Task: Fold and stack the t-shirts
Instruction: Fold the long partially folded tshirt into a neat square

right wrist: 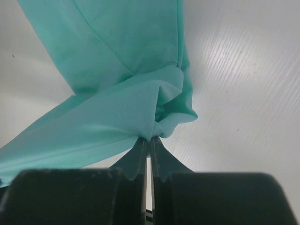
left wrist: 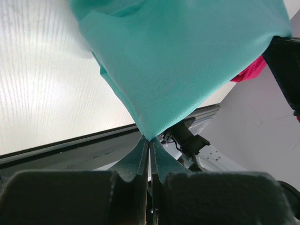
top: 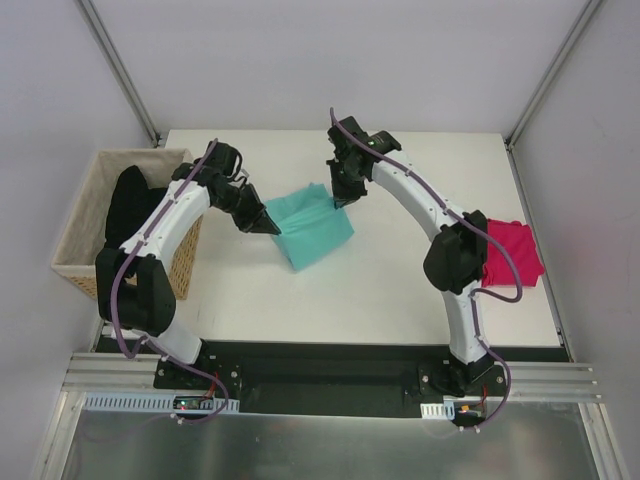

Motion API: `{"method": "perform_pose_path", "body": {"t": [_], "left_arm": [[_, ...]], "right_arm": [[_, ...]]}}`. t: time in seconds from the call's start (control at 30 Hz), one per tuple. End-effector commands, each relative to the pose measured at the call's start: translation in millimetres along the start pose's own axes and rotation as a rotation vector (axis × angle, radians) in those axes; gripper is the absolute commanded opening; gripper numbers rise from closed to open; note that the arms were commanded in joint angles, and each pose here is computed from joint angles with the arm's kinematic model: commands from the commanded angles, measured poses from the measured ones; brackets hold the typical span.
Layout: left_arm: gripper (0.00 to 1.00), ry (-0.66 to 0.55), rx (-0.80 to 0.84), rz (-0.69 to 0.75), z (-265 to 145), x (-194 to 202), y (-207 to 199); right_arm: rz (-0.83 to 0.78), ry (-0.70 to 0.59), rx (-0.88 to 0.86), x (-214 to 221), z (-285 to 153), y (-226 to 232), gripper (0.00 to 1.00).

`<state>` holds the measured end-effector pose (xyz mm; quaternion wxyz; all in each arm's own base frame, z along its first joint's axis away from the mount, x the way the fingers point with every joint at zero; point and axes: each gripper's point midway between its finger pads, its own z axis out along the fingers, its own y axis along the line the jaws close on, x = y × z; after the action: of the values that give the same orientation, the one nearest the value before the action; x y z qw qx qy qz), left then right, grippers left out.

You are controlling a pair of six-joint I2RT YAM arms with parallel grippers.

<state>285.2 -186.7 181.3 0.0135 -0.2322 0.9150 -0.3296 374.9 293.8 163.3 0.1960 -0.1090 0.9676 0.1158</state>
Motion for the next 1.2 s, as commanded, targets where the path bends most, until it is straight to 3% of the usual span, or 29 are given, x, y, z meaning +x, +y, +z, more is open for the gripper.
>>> {"method": "perform_pose_path", "body": {"t": [0.0, 0.4, 1.1, 1.13, 1.17], "left_arm": [[0.00, -0.005, 0.038, 0.016, -8.7, -17.8, -11.1], [0.00, -0.019, 0.060, 0.007, -6.5, -54.9, -18.4], [0.00, -0.013, -0.029, -0.029, 12.2, -64.4, 14.0], [0.00, -0.012, -0.028, -0.029, 12.4, -64.2, 14.1], [0.00, -0.011, -0.031, -0.030, 12.7, -63.9, 14.9]], "right_arm": [[-0.016, -0.013, -0.003, -18.4, -0.9, -10.8, 0.01], [-0.053, -0.065, -0.115, -50.5, 30.3, -5.7, 0.01], [-0.112, -0.003, -0.214, -42.5, 80.5, 1.7, 0.01], [-0.113, -0.010, -0.212, -44.4, 79.6, 1.8, 0.02], [-0.115, -0.019, -0.215, -46.7, 78.0, 2.7, 0.11]]}}
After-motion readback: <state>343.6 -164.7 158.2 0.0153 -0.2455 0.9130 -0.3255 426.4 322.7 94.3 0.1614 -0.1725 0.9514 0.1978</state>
